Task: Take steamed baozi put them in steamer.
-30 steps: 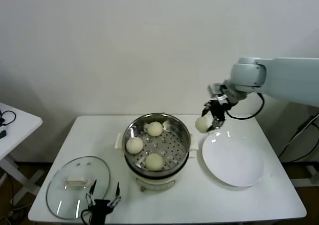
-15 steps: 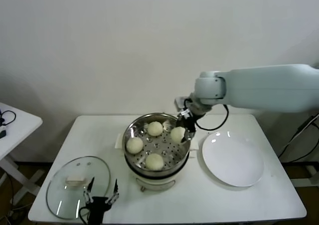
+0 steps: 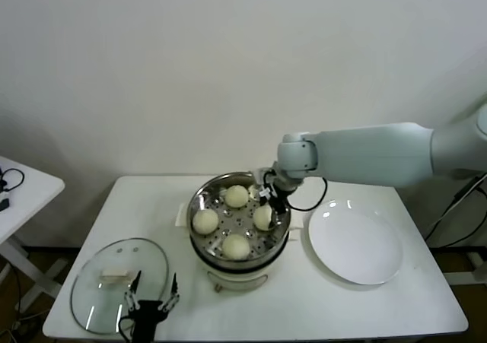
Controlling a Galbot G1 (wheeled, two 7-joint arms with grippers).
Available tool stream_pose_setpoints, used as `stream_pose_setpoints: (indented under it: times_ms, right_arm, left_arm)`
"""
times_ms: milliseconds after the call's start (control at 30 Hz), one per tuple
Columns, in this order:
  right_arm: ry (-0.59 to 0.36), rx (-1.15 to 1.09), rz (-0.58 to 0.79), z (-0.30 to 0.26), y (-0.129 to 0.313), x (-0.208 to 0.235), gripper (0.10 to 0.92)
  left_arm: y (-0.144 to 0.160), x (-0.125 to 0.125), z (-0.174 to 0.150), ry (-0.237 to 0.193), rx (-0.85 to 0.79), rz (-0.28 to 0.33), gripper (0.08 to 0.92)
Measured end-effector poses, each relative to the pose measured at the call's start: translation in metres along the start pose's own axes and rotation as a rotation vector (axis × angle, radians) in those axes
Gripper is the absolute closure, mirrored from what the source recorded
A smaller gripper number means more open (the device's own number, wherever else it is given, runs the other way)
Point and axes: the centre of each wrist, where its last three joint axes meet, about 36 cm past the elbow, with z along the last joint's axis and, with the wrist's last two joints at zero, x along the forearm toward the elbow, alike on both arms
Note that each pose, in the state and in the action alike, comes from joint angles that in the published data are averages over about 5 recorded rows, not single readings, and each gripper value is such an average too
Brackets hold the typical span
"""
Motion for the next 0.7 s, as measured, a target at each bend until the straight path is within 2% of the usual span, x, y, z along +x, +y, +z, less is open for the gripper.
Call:
stream_pose_setpoints:
  times_ms: [67,233,300,700]
  right_arm:
    - [-0.003,0.0,0.002,0.0,-0.001,-0.004,0.352]
    - [-0.025,-0.007,0.008,0.0,-0.002,-0.004,0.236]
    - [-0.037,-0.013,0.008,0.001,-0.003,-0.001,0.213]
    - [-0.109,-0.126,0.099,0.034,0.007,0.065,0.199]
  left_arm:
    - [0.0,0.0,0.0,0.0,0.0,0.0,0.177]
    - [0.0,-0.001,-0.001,-0.001,0.0,-0.001,0.177]
    - [0.001,-0.001,-0.001,-0.002,-0.001,-0.001,0.177]
    - [0.005,0.001,0.002,-0.009,-0.015,0.003,0.177]
